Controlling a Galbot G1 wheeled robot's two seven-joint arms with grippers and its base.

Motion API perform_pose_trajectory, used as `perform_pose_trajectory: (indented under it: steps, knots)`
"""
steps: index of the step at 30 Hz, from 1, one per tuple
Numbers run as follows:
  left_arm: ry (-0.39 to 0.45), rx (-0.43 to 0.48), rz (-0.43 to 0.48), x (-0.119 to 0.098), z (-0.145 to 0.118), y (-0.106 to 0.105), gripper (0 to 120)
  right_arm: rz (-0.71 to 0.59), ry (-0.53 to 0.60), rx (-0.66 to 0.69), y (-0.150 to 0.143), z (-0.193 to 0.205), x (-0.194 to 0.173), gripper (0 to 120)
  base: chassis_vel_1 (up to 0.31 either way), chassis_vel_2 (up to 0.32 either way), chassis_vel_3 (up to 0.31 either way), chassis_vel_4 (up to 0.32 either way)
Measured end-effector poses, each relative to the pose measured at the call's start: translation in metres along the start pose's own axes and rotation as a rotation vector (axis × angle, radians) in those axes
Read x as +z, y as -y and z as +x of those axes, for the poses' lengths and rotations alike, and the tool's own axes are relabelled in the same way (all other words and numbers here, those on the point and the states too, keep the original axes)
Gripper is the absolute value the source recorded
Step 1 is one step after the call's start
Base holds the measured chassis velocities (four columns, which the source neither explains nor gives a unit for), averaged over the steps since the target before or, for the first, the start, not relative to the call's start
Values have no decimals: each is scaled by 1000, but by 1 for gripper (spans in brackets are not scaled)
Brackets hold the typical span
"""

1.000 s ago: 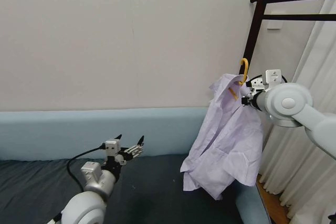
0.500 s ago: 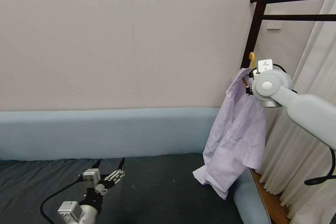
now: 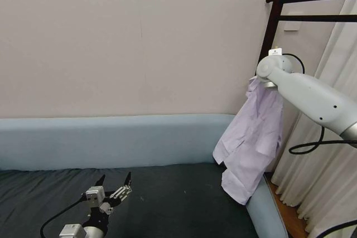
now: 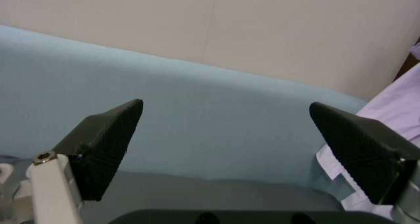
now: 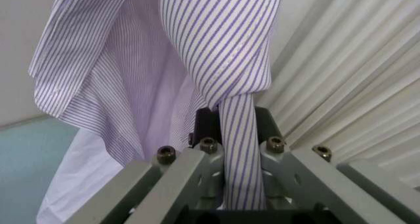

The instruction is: Pick up the clothes from the sofa and hang them on the clothes hanger.

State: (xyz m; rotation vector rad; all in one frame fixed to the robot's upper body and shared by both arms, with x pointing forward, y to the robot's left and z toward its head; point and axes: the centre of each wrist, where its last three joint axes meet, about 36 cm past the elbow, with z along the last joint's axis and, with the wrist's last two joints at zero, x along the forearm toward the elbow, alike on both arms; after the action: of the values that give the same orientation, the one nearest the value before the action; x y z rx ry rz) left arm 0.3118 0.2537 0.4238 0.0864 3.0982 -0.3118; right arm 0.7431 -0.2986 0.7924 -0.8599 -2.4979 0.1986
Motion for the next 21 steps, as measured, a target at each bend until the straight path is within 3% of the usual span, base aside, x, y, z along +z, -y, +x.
perform_pose_trajectory:
  steps: [21]
  knots:
    - [-17,-22,-42,18,18,-1,100,-14,145,-22,55,0,-97,2,0,0,0,0]
